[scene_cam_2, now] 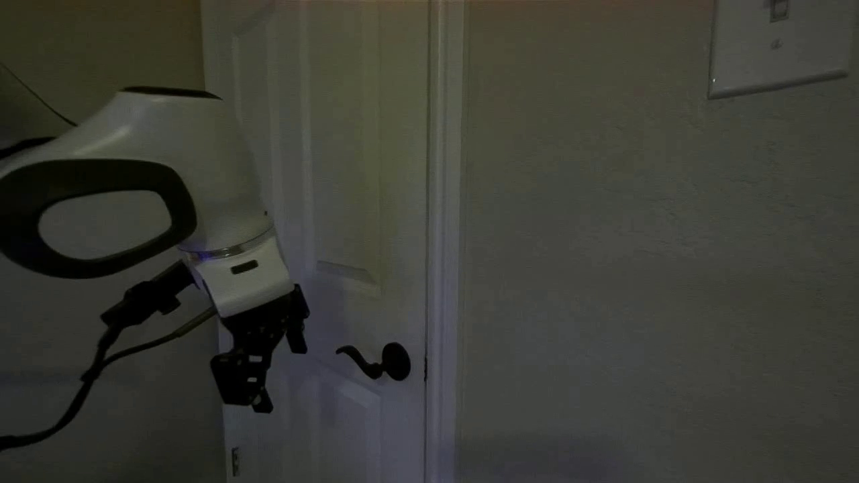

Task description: Open the door

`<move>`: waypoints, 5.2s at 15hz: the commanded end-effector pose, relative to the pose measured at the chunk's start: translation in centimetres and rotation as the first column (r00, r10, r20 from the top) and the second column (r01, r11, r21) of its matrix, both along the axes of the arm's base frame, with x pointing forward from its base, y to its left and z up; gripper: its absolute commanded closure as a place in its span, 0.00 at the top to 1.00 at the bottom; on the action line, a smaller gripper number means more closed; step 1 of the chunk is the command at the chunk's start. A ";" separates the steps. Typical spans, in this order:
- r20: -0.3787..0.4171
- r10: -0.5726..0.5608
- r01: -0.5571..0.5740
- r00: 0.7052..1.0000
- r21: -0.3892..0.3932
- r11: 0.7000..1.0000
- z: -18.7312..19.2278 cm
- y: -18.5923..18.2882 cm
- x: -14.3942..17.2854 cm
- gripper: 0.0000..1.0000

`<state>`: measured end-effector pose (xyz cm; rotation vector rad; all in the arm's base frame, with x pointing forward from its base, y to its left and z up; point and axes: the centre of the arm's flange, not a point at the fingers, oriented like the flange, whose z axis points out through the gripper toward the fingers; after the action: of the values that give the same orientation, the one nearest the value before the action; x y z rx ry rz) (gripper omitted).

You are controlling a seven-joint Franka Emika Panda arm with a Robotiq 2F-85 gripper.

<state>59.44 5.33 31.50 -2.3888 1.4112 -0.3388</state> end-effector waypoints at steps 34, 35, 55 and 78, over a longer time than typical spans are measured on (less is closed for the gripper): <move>-0.021 0.017 -0.013 1.000 0.202 0.979 1.0 5.6 12.0 0.77; -0.025 0.016 -0.011 1.000 0.200 0.980 0.7 5.4 12.2 0.72; -0.055 -0.008 0.018 0.998 0.184 0.983 -3.3 2.4 15.3 0.11; -0.198 0.093 -0.070 0.976 0.121 0.990 -10.2 0.6 8.3 0.11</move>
<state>72.75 6.82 21.64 -2.3589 1.4029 -0.0647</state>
